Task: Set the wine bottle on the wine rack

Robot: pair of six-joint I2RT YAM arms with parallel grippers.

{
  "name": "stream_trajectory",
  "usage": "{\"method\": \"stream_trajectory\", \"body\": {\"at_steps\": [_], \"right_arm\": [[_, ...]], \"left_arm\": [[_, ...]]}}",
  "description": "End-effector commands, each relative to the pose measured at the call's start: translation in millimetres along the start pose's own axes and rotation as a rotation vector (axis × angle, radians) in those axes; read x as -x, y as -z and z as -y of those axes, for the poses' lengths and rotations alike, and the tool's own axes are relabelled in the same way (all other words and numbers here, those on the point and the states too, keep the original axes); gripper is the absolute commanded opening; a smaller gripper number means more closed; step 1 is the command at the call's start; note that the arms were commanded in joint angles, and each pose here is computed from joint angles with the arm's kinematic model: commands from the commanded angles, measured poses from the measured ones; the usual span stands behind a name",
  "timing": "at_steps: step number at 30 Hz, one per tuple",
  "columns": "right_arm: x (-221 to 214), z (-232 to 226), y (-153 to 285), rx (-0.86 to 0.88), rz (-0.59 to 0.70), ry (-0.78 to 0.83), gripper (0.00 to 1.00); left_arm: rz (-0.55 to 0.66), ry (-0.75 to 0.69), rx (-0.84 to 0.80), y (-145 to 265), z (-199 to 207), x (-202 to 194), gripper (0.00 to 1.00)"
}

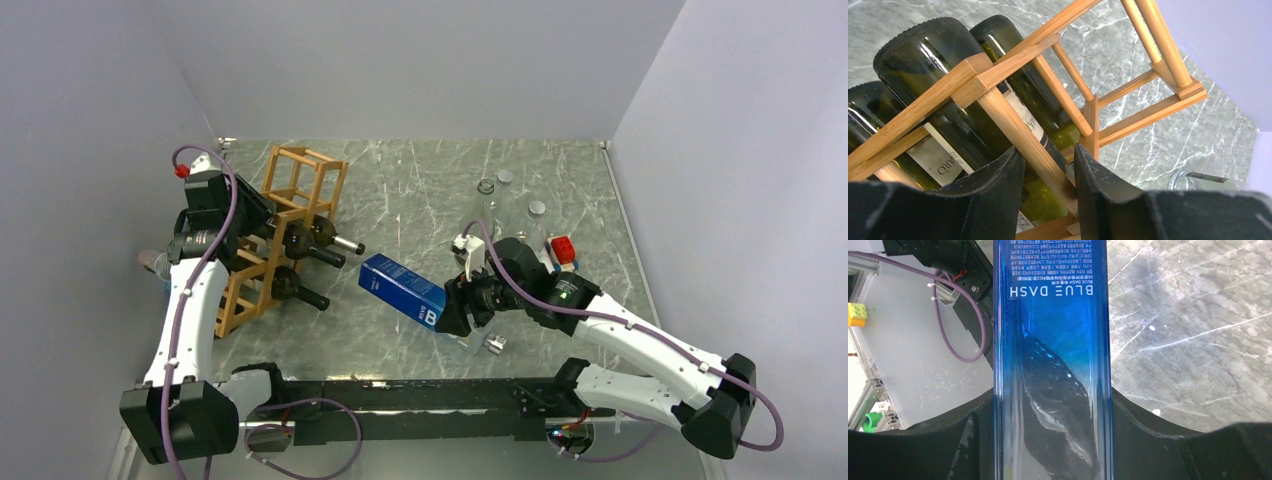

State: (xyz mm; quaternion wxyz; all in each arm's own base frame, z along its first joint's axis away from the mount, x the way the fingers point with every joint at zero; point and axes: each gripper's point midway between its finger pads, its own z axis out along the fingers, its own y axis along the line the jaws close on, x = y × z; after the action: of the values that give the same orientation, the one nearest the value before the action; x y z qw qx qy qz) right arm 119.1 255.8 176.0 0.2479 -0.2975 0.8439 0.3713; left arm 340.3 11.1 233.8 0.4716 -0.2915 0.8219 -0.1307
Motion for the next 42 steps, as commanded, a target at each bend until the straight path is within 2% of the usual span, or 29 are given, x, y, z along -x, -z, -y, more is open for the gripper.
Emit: {"method": "stream_trajectory", "body": {"at_steps": [1, 5, 6, 16, 23, 29, 35, 42], "right_arm": [[62.4, -40.8, 18.3, 0.151, 0.251, 0.114, 0.00], [62.3, -40.5, 17.5, 0.151, 0.251, 0.114, 0.00], [62.7, -40.7, 17.0, 0.152, 0.251, 0.114, 0.00], [66.9, -51.4, 18.7, 0.194, 0.248, 0.127, 0.00], [64.0, -66.5, 15.4, 0.265, 0.222, 0.145, 0.00], [64.0, -85.0, -6.9, 0.279, 0.200, 0.150, 0.00], [69.2, -117.2, -39.5, 0.330, 0.185, 0.158, 0.00], [88.2, -157.0, -58.5, 0.382, 0.216, 0.183, 0.00]], "left_arm": [[-0.007, 0.024, -0.156, 7.5, 33.8, 1.2, 0.20], [-0.008, 0.046, -0.152, 6.7, 34.6, 1.9, 0.02], [-0.014, 0.057, -0.157, 5.7, 35.3, 0.2, 0.01], [-0.075, 0.328, -0.285, -1.7, 56.4, -18.4, 0.01], [-0.018, 0.473, -0.286, 7.0, 61.7, -12.5, 0.01], [0.051, 0.578, -0.248, 14.1, 60.8, -11.8, 0.01], [0.056, 0.652, -0.240, 18.0, 63.7, -21.9, 0.01], [0.095, 0.607, -0.183, 16.6, 56.7, -13.5, 0.01]]}}
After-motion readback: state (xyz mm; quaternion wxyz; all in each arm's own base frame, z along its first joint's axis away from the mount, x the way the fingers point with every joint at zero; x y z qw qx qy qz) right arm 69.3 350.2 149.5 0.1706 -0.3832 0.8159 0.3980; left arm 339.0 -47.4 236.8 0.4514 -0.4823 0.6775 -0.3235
